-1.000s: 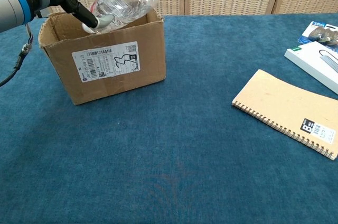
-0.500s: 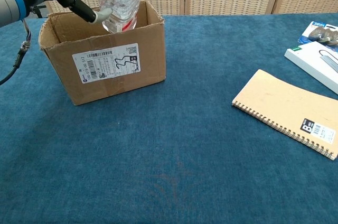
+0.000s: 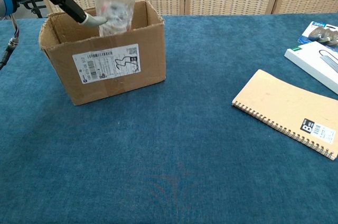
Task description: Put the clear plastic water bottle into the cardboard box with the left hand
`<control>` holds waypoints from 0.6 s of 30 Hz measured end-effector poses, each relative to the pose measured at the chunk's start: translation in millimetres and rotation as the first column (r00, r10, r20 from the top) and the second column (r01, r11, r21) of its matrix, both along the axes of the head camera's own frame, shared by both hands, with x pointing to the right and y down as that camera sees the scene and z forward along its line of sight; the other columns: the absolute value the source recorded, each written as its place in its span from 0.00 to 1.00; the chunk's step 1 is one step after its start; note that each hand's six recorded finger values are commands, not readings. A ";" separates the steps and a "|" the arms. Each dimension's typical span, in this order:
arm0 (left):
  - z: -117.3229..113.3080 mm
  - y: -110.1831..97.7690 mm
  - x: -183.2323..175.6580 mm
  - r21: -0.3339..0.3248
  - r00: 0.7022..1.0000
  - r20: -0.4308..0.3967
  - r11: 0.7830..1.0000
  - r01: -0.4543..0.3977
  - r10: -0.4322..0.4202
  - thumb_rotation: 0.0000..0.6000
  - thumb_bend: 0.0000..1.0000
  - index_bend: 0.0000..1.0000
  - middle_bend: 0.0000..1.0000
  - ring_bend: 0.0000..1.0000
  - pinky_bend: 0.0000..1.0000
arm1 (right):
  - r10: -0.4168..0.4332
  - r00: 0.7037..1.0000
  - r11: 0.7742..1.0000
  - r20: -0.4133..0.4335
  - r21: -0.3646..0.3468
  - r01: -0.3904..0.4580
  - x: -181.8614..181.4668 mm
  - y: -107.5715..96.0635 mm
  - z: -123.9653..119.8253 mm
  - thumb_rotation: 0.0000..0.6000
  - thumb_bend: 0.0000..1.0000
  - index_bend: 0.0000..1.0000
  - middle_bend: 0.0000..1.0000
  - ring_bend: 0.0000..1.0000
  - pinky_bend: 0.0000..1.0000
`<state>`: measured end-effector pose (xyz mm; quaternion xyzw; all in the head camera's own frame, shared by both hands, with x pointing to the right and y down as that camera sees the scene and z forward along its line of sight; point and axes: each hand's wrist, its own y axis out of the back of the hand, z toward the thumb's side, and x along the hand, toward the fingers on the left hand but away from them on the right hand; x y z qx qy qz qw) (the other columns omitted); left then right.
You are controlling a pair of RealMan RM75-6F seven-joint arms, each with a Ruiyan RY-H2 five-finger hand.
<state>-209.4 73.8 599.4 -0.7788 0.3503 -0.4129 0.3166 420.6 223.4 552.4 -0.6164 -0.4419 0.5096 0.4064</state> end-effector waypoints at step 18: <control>-14.0 -0.2 -6.9 0.035 0.999 -0.034 0.999 0.024 -0.023 1.00 0.18 0.19 0.00 0.00 0.00 | 0.001 1.000 1.000 0.003 0.007 -0.001 0.2 -0.4 1.0 1.00 0.10 0.16 0.00 0.00 0.00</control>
